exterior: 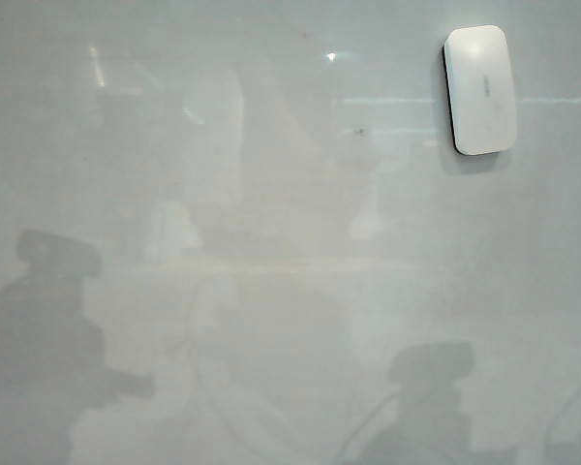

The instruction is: Grab the whiteboard eraser that is attached to the surface of the whiteboard and use it to clean the writing on the whiteboard.

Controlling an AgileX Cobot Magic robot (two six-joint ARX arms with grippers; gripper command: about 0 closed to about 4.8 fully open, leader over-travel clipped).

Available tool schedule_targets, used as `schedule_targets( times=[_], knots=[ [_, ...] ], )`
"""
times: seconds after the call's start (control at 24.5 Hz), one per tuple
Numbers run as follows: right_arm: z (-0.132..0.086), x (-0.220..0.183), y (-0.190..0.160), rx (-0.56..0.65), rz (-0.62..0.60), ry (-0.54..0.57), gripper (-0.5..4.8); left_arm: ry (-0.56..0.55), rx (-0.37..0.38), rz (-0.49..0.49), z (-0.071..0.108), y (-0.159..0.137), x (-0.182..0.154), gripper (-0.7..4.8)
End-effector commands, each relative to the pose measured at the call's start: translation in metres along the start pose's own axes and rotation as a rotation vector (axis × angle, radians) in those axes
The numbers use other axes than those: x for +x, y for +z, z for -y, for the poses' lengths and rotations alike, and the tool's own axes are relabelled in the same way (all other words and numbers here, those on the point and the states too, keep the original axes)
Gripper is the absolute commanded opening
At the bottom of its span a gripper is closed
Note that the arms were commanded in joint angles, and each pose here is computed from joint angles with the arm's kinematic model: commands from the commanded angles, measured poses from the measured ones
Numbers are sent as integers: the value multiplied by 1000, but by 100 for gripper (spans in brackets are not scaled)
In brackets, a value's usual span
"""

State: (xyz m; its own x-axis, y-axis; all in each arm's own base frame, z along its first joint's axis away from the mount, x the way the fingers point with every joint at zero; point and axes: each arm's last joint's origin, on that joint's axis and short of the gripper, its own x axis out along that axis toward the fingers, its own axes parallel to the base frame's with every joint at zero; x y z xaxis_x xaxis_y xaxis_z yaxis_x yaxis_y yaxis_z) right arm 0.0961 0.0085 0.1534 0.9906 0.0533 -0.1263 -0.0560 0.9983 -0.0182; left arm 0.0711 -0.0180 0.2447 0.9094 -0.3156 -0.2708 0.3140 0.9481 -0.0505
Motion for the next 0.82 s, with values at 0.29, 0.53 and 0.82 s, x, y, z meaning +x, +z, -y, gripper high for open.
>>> schedule_targets(
  times=[0.29, 0.53, 0.82],
  knots=[
    [6, 1, -7, 21, -56, -59, 4, -2, 8, 8, 0, 1, -1, -5],
    [6, 1, -7, 21, -55, -58, 4, -2, 8, 8, 0, 1, -1, -5],
    [6, 1, -7, 21, -55, -59, 4, -2, 8, 8, 0, 1, -1, -5]
  ],
)
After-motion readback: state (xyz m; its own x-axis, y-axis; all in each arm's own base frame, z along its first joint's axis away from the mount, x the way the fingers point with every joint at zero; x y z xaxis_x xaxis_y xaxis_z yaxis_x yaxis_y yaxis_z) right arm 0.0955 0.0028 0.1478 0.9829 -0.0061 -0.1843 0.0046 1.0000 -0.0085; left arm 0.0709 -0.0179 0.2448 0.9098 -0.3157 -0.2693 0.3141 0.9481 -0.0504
